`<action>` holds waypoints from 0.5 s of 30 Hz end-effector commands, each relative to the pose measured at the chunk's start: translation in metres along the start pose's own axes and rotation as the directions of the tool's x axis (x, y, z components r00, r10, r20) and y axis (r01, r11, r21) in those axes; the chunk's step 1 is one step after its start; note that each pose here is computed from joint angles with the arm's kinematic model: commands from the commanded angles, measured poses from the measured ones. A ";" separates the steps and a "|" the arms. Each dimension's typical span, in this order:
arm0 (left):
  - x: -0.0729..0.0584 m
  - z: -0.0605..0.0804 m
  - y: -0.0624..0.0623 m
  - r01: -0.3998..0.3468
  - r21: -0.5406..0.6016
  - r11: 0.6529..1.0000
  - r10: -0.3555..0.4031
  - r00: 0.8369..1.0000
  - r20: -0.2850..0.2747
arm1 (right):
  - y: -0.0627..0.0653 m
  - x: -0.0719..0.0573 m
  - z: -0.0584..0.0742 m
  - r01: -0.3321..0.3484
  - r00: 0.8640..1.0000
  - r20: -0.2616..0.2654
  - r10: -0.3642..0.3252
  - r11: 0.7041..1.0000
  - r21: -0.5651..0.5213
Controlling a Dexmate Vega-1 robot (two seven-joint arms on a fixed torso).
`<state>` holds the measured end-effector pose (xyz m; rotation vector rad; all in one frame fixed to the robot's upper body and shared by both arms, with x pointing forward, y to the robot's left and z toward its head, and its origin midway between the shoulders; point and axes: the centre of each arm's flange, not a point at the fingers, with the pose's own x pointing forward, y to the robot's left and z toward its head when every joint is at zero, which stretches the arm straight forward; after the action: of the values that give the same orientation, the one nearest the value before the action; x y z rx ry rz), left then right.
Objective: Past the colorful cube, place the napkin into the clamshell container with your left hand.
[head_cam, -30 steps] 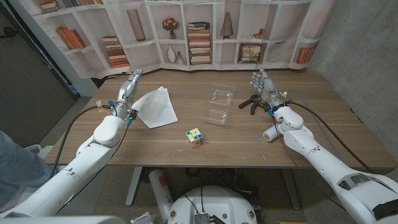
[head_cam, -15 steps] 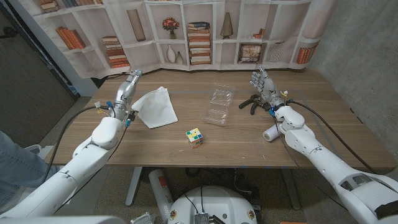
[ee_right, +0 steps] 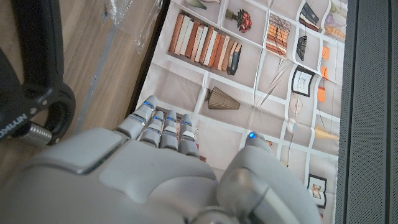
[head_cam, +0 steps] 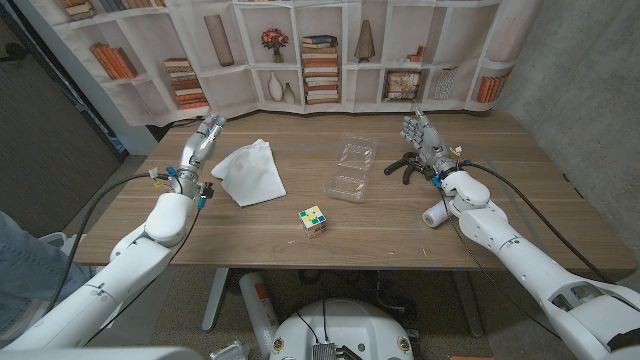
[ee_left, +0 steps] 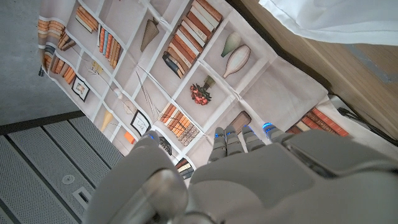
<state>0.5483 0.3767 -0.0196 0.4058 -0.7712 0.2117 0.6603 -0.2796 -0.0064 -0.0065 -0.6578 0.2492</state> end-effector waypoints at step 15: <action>-0.005 0.002 0.010 -0.027 0.093 0.995 0.029 1.000 -0.012 | -0.002 -0.001 -0.005 0.008 1.000 -0.027 -0.008 1.000 -0.008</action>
<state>0.5415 0.3805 -0.0187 0.4617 -0.7630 0.2540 0.6583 -0.2817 -0.0102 -0.0170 -0.6418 0.2388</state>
